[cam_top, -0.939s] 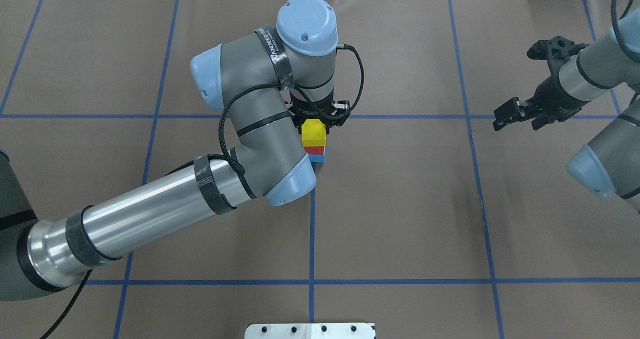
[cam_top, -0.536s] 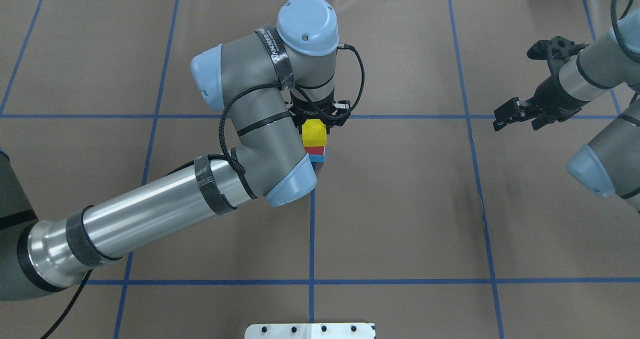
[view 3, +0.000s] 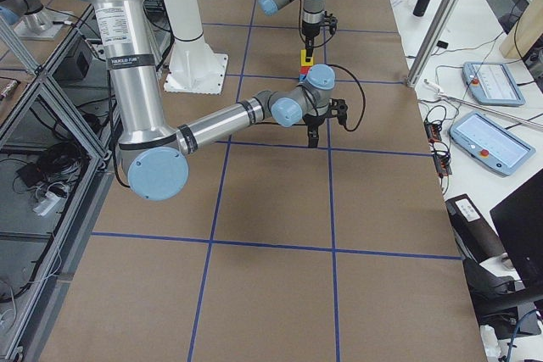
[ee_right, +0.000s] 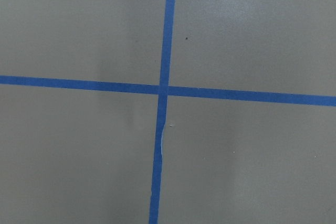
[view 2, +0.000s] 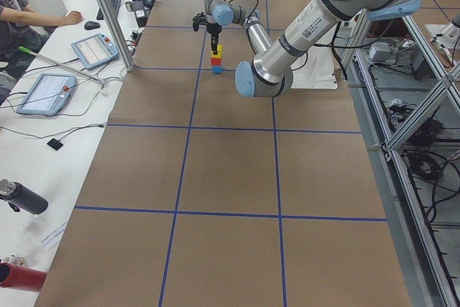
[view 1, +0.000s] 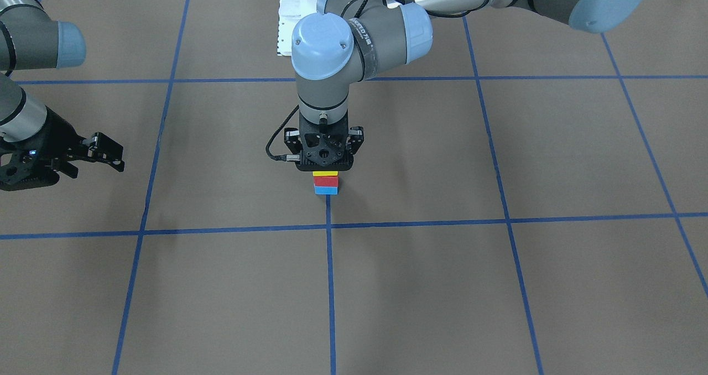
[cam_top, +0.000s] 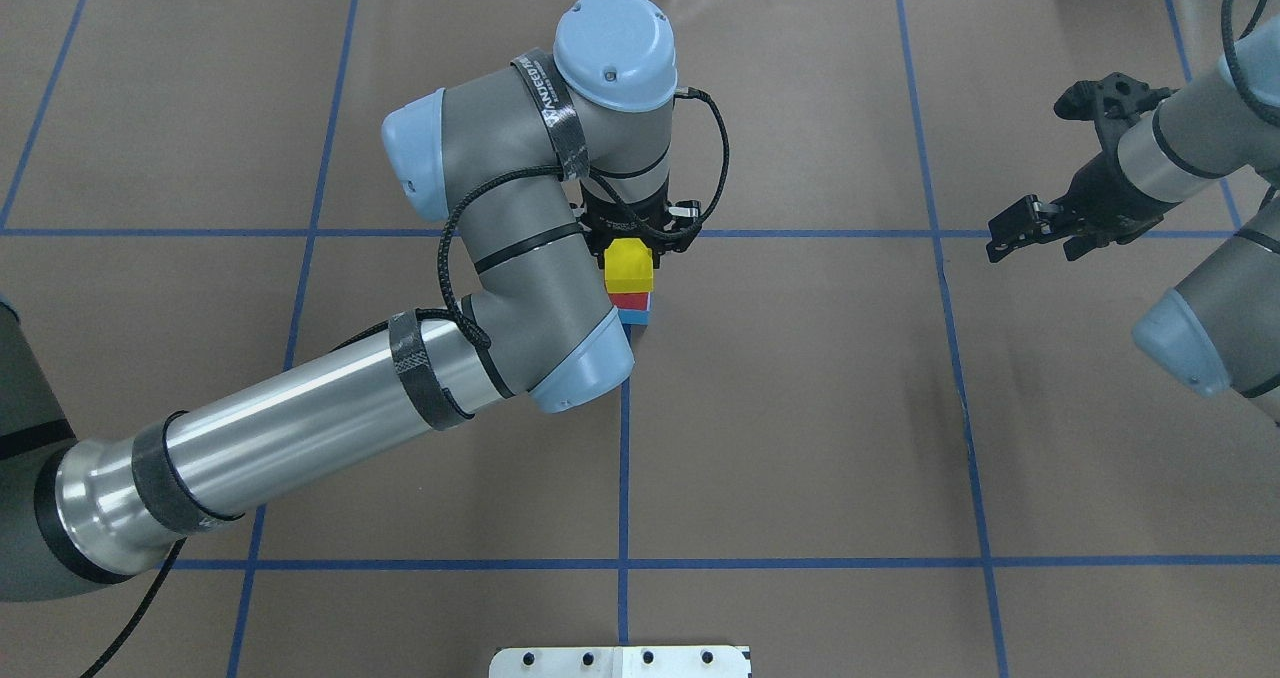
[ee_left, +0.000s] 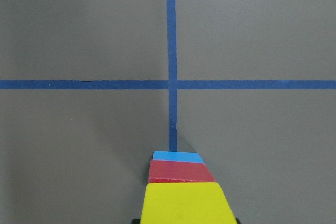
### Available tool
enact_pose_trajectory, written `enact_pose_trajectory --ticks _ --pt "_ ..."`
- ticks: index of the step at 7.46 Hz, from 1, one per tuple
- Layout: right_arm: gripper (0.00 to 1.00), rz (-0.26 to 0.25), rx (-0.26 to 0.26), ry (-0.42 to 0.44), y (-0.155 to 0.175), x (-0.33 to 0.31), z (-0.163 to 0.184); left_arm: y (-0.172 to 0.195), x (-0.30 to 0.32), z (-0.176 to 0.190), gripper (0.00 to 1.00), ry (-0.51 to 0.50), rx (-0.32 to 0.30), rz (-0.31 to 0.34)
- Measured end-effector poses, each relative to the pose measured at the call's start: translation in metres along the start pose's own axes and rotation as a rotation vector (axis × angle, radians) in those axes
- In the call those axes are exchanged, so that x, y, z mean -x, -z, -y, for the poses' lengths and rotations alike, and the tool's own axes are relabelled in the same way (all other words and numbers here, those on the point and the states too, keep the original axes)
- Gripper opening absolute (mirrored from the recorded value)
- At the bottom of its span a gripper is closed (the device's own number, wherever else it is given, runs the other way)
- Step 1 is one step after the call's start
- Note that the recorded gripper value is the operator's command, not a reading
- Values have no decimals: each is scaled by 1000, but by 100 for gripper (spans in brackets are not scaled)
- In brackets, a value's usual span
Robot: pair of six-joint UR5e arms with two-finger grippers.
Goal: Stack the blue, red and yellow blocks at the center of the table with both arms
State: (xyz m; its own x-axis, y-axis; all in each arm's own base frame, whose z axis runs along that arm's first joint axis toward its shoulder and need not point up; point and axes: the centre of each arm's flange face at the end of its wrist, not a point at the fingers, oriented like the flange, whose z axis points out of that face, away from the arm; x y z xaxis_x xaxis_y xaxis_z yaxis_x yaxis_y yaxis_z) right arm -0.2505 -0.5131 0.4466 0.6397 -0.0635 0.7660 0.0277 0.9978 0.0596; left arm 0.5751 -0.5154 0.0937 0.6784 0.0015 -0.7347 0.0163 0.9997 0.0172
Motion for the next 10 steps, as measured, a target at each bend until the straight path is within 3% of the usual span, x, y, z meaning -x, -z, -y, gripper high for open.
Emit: enact_pose_trajectory --ticks 1,5,7,8,10 --pt "100 0 0 0 0 0 0 0 0 0 99 0 -3 1" --pt "100 0 1 0 -1 1 1 4 -4 -1 99 5 -17 1" --pt "100 -1 2 0 -1 0 1 32 -4 -10 99 15 -17 -1" --pt "100 -1 3 -1 -1 -1 0 52 13 -18 99 15 -24 -2" --pt "100 6 -15 -21 15 -15 7 76 117 -38 99 -65 -65 -5"
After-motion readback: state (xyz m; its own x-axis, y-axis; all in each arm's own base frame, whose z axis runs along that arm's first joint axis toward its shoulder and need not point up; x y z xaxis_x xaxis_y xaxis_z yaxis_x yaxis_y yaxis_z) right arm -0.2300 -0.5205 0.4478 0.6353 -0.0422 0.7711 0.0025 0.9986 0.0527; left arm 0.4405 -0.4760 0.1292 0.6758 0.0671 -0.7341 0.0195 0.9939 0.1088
